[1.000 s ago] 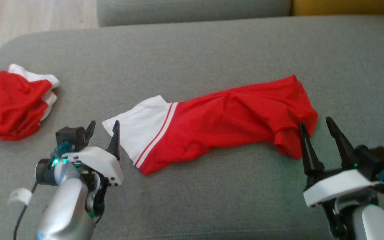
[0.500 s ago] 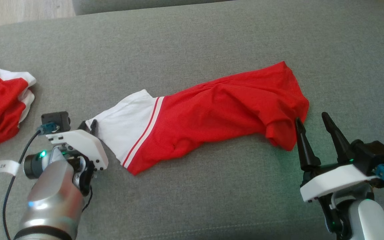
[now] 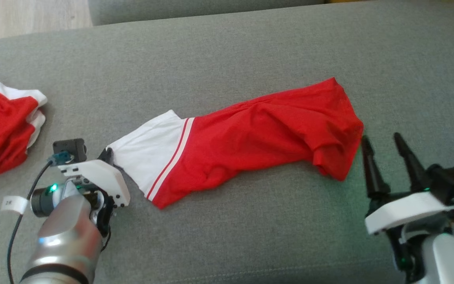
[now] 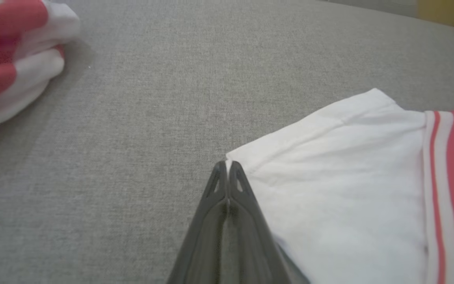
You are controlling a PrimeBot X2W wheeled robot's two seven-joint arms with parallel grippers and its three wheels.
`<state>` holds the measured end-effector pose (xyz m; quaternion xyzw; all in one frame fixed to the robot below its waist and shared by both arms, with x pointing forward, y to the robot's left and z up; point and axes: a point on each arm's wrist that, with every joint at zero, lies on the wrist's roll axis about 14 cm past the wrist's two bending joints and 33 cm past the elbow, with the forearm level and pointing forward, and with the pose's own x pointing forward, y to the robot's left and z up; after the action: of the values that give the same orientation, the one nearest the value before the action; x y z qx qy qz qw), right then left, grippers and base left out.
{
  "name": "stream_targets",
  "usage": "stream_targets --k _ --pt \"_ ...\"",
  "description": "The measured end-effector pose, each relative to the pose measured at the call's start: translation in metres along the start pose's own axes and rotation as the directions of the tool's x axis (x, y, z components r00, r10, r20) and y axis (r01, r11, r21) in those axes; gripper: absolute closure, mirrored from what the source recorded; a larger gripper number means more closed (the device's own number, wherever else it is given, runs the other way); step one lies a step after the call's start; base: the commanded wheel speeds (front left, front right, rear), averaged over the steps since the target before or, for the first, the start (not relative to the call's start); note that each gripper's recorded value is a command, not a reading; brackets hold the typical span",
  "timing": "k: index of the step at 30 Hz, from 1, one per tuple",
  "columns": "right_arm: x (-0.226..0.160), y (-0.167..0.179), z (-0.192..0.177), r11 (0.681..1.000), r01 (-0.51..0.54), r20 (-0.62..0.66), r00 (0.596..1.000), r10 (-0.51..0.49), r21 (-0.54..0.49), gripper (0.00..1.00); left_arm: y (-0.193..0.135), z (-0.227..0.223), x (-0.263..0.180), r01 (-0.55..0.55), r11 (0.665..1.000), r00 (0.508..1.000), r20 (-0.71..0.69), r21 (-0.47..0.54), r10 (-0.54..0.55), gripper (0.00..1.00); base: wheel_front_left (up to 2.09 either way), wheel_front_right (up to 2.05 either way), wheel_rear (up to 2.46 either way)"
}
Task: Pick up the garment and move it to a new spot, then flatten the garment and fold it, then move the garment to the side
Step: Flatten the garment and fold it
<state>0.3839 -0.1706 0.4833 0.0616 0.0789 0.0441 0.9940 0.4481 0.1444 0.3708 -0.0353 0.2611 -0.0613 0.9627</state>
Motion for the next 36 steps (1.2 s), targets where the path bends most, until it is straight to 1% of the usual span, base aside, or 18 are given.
stream_targets --k 4,9,12,15,19,24,28,31,32,33,34,36 --pt "0.013 -0.014 0.006 0.999 0.035 0.01 0.999 -0.035 -0.002 0.0 -0.001 0.004 -0.002 0.002 1.0 1.0 0.026 -0.002 -0.002 1.0 0.0 0.0 0.0" --pt "0.048 -0.023 0.006 0.999 0.049 -0.018 0.999 -0.05 -0.01 0.0 -0.005 0.017 0.001 0.012 1.0 0.998 0.065 -0.007 -0.011 1.0 0.0 0.0 0.0" --pt "0.072 -0.031 -0.004 0.998 0.055 -0.077 0.995 -0.056 -0.016 0.0 -0.004 0.023 0.003 0.014 1.0 0.997 0.08 0.012 -0.015 1.0 0.0 0.0 0.0" --pt "0.095 -0.037 -0.019 0.998 0.056 -0.147 0.987 -0.059 -0.019 0.0 -0.005 0.027 0.005 0.022 1.0 0.996 0.089 0.008 -0.023 1.0 0.0 0.0 0.0" --pt "0.119 -0.037 -0.045 0.999 0.042 -0.26 0.964 -0.049 -0.034 0.0 -0.004 0.03 0.008 0.03 0.999 0.995 0.096 0.02 -0.032 1.0 0.0 0.0 0.0" --pt "0.142 -0.03 -0.071 0.999 0.012 -0.366 0.93 -0.028 -0.047 0.0 -0.002 0.031 0.013 0.036 0.999 0.994 0.103 0.028 -0.039 1.0 0.0 0.0 0.0" --pt "0.152 -0.027 -0.087 0.998 -0.003 -0.429 0.903 -0.023 -0.061 0.0 0.002 0.025 0.015 0.032 0.999 0.995 0.092 0.031 -0.035 1.0 0.0 0.0 0.0" --pt "0.155 -0.025 -0.093 0.998 -0.011 -0.45 0.893 -0.019 -0.062 0.0 0.001 0.024 0.017 0.036 0.999 0.995 0.088 0.037 -0.039 1.0 0.0 0.0 0.0" --pt "0.157 -0.024 -0.094 0.998 -0.011 -0.456 0.89 -0.018 -0.061 0.1 0.001 0.024 0.018 0.038 0.999 0.995 0.089 0.038 -0.042 1.0 0.0 0.0 0.0" --pt "0.159 -0.024 -0.093 0.999 -0.007 -0.459 0.888 -0.018 -0.052 0.65 0.0 0.025 0.019 0.041 0.999 0.995 0.093 0.037 -0.044 1.0 0.0 0.0 0.0" --pt "0.161 -0.024 -0.093 0.999 -0.005 -0.461 0.887 -0.017 -0.045 1.0 -0.001 0.027 0.02 0.044 0.998 0.994 0.099 0.037 -0.047 1.0 0.0 0.0 0.0" --pt "0.163 -0.023 -0.092 0.999 -0.004 -0.465 0.885 -0.014 -0.038 1.0 -0.005 0.033 0.022 0.053 0.998 0.992 0.117 0.037 -0.057 1.0 0.0 0.0 0.0"
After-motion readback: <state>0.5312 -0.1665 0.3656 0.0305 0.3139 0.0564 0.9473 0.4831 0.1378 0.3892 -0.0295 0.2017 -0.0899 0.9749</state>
